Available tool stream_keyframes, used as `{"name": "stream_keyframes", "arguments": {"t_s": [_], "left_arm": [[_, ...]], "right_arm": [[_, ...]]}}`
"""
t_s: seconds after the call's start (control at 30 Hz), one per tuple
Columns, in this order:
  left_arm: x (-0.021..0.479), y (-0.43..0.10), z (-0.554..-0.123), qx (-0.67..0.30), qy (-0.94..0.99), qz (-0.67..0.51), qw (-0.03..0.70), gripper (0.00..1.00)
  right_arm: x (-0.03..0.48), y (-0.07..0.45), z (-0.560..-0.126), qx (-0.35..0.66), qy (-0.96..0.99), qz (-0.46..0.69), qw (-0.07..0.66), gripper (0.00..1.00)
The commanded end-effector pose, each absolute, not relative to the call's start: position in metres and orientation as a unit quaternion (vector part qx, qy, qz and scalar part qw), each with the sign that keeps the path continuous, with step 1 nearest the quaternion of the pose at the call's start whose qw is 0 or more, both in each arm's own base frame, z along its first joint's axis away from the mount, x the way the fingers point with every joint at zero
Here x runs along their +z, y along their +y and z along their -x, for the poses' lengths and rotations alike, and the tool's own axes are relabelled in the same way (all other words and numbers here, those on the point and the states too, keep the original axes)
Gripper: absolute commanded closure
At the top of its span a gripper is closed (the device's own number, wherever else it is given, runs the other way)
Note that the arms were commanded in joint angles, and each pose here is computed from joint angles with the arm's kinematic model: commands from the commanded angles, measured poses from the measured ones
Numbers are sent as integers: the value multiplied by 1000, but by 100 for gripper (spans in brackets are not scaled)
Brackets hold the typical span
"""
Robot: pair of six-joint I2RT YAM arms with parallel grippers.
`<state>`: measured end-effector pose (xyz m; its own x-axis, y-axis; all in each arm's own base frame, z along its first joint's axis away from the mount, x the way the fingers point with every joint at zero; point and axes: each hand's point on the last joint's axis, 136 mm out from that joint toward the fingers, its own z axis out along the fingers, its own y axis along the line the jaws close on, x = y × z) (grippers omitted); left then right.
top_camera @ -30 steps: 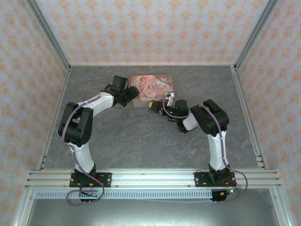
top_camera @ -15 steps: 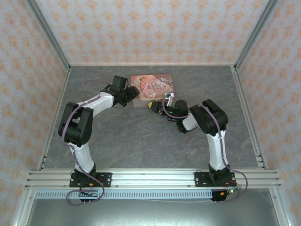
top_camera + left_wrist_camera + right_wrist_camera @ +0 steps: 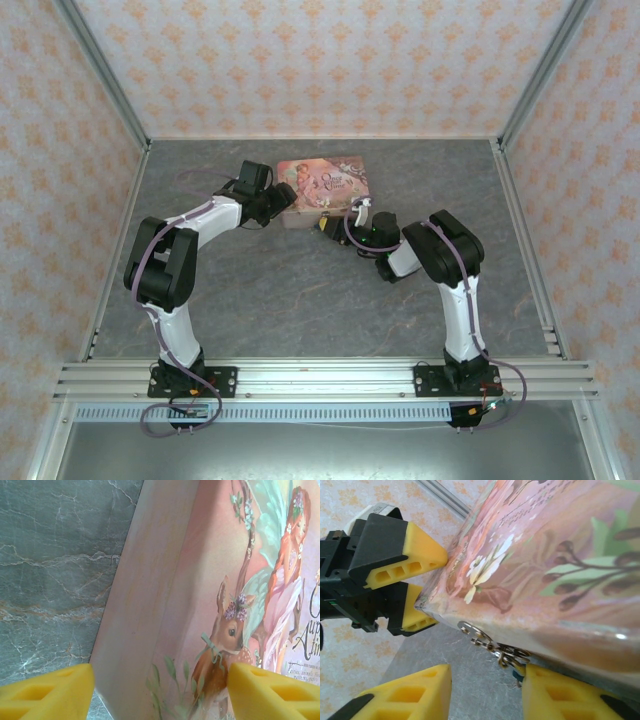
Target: Unlock a padlock with a key
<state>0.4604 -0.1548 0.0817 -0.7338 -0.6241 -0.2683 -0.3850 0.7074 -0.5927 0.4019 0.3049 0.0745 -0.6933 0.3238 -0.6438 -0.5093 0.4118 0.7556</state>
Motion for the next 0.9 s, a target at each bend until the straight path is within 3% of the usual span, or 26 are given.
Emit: {"name": "stream_keyframes", "arguments": {"t_s": [0.0,0.23,0.6,0.87], "left_arm": [[35,-159,-410,-209,927,278,140,30],[34,-159,-409,-207,927,278,140,30],[35,-158,-409,-206,927,278,142,30],[35,-158,-408,-205,928,279,141,30]], "right_arm": [[80,314,-403,566,738,54,365,67],[76,314,-407,562,746,43,355,81],[72,312,-412,557,753,30,348,93],[65,305,-413,549,761,20,346,69]]}}
